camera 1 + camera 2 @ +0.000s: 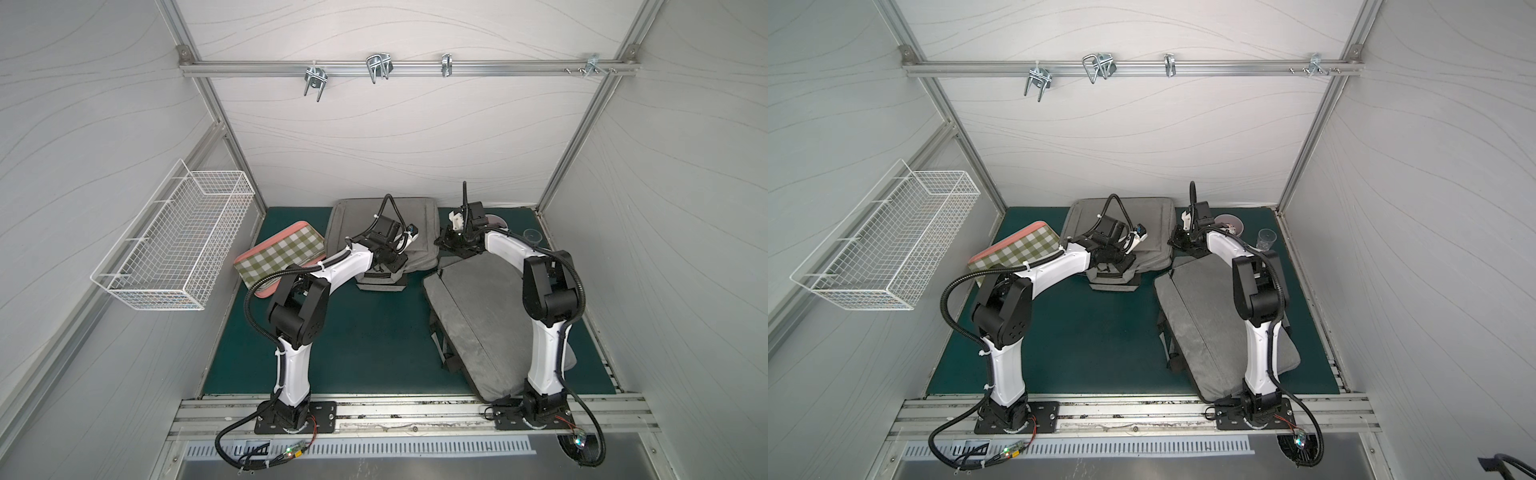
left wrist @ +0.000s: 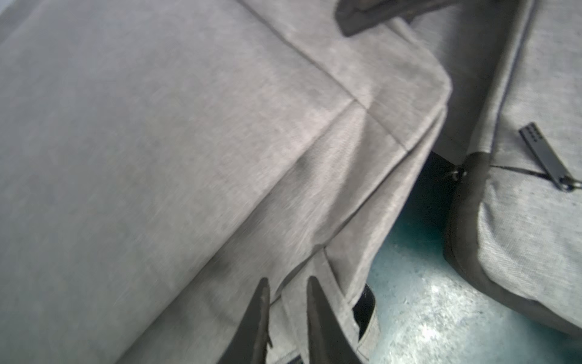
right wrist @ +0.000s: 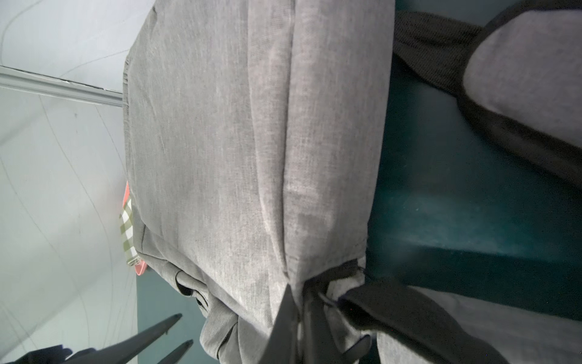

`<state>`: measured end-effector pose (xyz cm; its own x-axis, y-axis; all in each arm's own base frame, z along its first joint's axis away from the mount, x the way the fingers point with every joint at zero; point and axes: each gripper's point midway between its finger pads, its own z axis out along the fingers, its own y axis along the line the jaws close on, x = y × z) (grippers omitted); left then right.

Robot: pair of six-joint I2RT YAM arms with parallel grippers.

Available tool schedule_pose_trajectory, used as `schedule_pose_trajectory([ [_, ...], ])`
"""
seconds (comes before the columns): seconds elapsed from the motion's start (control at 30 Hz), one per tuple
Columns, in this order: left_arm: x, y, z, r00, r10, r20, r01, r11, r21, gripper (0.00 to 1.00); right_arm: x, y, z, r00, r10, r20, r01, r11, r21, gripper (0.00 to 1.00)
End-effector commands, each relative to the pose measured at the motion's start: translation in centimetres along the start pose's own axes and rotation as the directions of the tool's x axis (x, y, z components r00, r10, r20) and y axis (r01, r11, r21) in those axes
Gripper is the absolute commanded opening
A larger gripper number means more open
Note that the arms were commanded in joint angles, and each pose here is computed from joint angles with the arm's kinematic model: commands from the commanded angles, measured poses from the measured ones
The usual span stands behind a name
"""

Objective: Open the zippered laptop bag and take out the laptop
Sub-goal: Unzip the zipper on the zippered laptop bag.

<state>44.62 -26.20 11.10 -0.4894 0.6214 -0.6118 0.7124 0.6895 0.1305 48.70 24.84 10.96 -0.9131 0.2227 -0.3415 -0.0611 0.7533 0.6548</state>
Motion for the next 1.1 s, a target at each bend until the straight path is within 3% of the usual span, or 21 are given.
schedule_pose_trajectory([
  [0.0, -1.2, 1.0, -3.1, 0.997, -0.067, 0.024, 0.068, 0.997, -0.043, 0.29, 0.5, 3.2, -0.6, 1.000, 0.006, -0.026, -0.008, 0.997, -0.074, 0.01],
  [0.17, -1.0, -1.3, -5.4, 0.975, -0.224, 0.013, 0.224, 0.975, 0.004, 0.37, 0.9, 5.2, -2.0, 0.999, 0.024, -0.037, -0.027, 0.997, -0.071, 0.00],
  [0.33, -1.9, -5.5, -6.1, 0.922, -0.383, 0.053, 0.376, 0.920, 0.115, 0.40, 1.3, 7.1, -3.1, 0.997, 0.054, -0.047, -0.058, 0.994, -0.096, 0.00],
  [0.6, -3.2, -10.4, -4.2, 0.840, -0.523, 0.145, 0.476, 0.838, 0.268, 0.42, 2.9, 9.1, -4.1, 0.992, 0.085, -0.088, -0.096, 0.987, -0.128, 0.02],
  [0.77, -4.0, -11.0, -2.7, 0.800, -0.560, 0.215, 0.487, 0.816, 0.312, 0.42, 3.5, 10.3, -4.7, 0.987, 0.106, -0.118, -0.125, 0.979, -0.159, 0.02],
  [0.9, -4.4, -9.8, -2.7, 0.813, -0.515, 0.272, 0.466, 0.855, 0.227, 0.43, 3.7, 10.4, -4.8, 0.990, 0.079, -0.118, -0.096, 0.985, -0.147, 0.02],
  [1.07, -3.9, -8.4, -2.8, 0.913, -0.306, 0.269, 0.297, 0.952, 0.076, 0.48, 3.6, 10.6, -4.7, 0.990, 0.072, -0.123, -0.090, 0.984, -0.152, 0.02],
])
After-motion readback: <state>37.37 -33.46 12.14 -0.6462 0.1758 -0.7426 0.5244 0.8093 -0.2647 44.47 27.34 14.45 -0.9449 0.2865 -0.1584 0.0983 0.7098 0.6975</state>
